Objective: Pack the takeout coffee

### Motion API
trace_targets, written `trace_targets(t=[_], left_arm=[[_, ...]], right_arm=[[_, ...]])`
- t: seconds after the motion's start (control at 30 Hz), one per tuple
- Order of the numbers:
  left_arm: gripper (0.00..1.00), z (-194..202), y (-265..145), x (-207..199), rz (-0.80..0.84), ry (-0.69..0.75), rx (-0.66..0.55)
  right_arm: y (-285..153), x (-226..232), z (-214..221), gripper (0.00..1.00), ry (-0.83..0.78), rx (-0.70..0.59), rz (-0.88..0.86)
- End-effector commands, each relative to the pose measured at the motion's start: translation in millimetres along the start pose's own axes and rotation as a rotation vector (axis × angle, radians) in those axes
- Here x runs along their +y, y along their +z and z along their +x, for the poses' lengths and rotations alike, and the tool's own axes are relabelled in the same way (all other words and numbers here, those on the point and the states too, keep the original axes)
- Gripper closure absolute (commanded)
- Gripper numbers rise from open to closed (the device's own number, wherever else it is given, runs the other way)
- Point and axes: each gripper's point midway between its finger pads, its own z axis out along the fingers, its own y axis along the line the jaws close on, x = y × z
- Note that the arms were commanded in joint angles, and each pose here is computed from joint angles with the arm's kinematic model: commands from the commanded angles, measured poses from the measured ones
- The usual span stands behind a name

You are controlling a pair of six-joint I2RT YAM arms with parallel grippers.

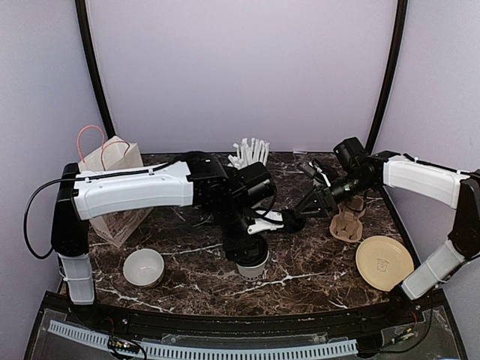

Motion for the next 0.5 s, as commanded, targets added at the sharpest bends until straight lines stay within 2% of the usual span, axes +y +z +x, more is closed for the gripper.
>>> trace_targets(t=[0.0,0.03,0.1,0.33,0.47], left_arm=[[0.24,-19.1,-18.0,-7.2,0.02,0.013,-0.089],[0.1,-21.5,-21.9,-5.6,0.01,0.012,-0.105],[0.02,-22.7,-26.6,-1.7,-0.016,0.012,-0.12],[0.01,-30.3,-56.1,15.7,-0.131,-0.011,-0.211],[0.01,-25.2,-81.5,31.2,-0.223,-0.099,-0.294]], right_arm=[[0.7,3.8,1.3,0.37,-0.021,-0.003,-0.002],[0.8,4.0,1.7,0.37,-0.018,-0.001,-0.003],[0.6,3.9,1.4,0.36,-0.016,0.001,-0.003],[1.4,2.6,3.7,0.36,-0.004,0.006,0.0],[5.1,1.3,8.9,0.34,0.069,-0.009,-0.008]])
